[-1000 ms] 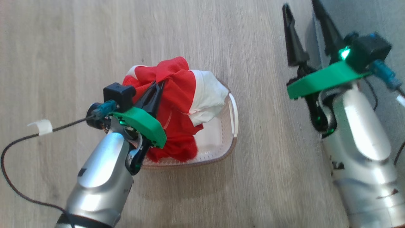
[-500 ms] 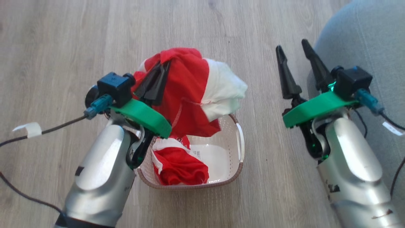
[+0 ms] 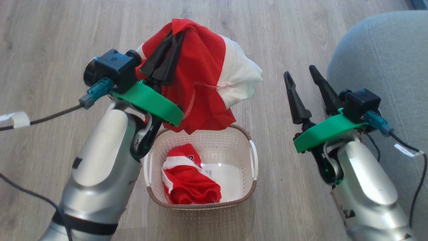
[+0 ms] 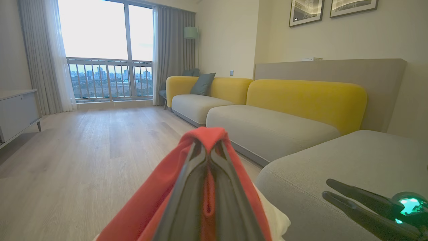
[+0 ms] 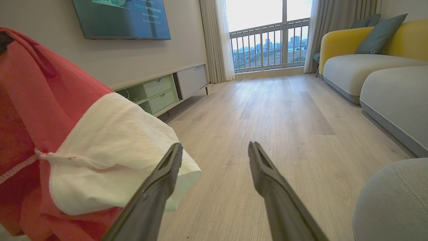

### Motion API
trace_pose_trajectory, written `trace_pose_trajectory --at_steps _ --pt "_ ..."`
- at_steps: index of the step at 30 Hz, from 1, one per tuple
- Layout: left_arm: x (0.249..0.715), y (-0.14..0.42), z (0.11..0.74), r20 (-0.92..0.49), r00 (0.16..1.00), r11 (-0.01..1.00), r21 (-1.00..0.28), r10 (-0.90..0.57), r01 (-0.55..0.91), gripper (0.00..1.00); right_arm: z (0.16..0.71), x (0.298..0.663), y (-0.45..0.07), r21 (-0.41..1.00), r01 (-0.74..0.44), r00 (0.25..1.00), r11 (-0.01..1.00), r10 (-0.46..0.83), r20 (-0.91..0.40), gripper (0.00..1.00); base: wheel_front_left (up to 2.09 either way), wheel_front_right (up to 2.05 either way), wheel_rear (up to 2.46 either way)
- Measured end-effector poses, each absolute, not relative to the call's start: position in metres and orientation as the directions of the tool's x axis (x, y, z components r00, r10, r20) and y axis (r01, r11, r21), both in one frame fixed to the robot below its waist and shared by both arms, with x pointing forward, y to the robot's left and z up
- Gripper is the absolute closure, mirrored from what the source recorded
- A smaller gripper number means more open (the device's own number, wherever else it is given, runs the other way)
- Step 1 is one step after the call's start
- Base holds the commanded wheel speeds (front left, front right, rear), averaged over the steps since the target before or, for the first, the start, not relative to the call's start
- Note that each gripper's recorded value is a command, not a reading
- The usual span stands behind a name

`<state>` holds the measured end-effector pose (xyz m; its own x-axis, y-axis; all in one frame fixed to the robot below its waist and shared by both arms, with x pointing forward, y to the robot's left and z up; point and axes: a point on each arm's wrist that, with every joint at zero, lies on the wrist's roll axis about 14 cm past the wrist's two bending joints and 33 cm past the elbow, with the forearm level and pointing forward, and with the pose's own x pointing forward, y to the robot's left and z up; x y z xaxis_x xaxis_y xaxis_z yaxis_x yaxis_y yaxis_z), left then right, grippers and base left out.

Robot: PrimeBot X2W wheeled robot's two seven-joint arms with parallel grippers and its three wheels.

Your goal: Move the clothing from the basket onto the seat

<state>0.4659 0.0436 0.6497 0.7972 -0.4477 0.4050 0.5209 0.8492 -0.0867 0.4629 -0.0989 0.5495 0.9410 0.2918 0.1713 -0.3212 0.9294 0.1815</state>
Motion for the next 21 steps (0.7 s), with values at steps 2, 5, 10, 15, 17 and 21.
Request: trace_pose_trajectory --at_steps 2,5,10,15,17,21 --pt "0.466 0.043 0.651 0.407 0.795 0.847 -0.088 -0.449 0.524 1.00 0.549 0.462 -0.099 0.181 -0.321 0.941 0.930 0.292 0.169 0.00 0.00 0.00 0.00" --pt "0.466 0.041 0.650 0.407 0.793 0.845 -0.088 -0.453 0.527 1.00 0.546 0.461 -0.099 0.182 -0.320 0.942 0.930 0.293 0.163 0.00 0.00 0.00 0.00" --pt "0.466 0.039 0.649 0.406 0.791 0.842 -0.087 -0.458 0.532 1.00 0.546 0.459 -0.091 0.173 -0.344 0.934 0.923 0.318 0.160 0.00 0.00 0.00 0.00" --pt "0.464 0.035 0.647 0.400 0.788 0.836 -0.087 -0.468 0.541 1.00 0.544 0.448 -0.056 0.145 -0.445 0.892 0.884 0.424 0.155 0.00 0.00 0.00 0.00" --pt "0.463 0.034 0.647 0.398 0.787 0.835 -0.087 -0.471 0.543 1.00 0.548 0.443 -0.035 0.131 -0.504 0.861 0.854 0.483 0.162 0.00 0.00 0.00 0.00" --pt "0.461 0.033 0.645 0.394 0.788 0.833 -0.089 -0.473 0.545 1.00 0.560 0.435 -0.003 0.106 -0.596 0.798 0.796 0.574 0.184 0.00 0.00 0.00 0.00"
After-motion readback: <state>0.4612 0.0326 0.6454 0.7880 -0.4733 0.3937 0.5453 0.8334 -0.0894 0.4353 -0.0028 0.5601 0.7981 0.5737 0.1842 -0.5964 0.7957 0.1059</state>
